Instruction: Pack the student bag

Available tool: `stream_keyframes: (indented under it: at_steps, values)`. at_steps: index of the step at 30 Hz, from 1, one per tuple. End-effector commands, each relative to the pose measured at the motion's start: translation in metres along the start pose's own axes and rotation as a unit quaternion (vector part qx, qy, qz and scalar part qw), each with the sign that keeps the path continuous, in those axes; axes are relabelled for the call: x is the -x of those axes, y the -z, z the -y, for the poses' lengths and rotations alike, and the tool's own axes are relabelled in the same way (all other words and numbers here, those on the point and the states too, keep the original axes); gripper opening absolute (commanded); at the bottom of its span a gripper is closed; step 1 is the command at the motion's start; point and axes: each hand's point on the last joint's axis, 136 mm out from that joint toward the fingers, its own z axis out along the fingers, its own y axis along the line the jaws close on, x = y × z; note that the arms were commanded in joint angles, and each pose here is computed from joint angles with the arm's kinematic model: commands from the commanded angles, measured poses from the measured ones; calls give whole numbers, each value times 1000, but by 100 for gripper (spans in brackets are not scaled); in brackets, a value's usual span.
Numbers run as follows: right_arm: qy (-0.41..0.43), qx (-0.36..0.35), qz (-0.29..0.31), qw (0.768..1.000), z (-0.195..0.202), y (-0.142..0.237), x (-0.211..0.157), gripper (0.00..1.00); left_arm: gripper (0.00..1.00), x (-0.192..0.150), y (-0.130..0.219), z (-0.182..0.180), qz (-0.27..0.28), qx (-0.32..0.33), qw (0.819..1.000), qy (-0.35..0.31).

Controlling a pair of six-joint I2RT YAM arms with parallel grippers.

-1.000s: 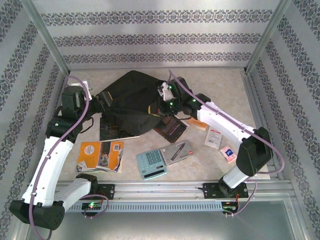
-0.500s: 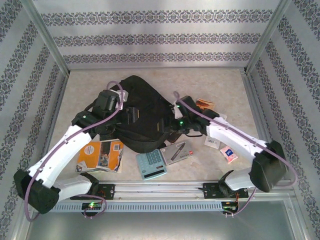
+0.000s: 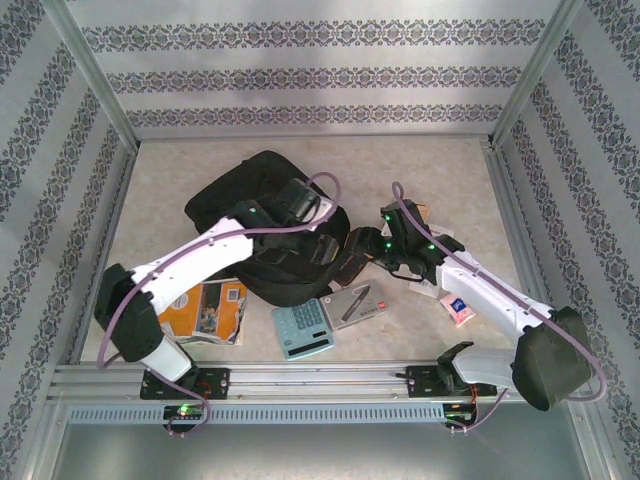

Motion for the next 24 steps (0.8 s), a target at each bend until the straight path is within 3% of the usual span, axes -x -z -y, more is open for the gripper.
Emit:
stream_keyframes:
  at_steps: [1, 15, 18, 24]
  values:
    - [-9, 3, 23, 1000, 7, 9, 6, 66, 66, -10, -8, 2, -39, 18, 998, -35]
    - [-32, 9, 37, 999, 28, 17, 8, 56, 60, -15, -45, 0, -73, 22, 997, -24]
    - [-33, 13, 37, 999, 29, 17, 9, 54, 53, -15, -49, -5, -74, 34, 996, -22]
    - [-26, 23, 31, 999, 24, 17, 8, 47, 21, -6, -48, -7, -61, 36, 997, -17]
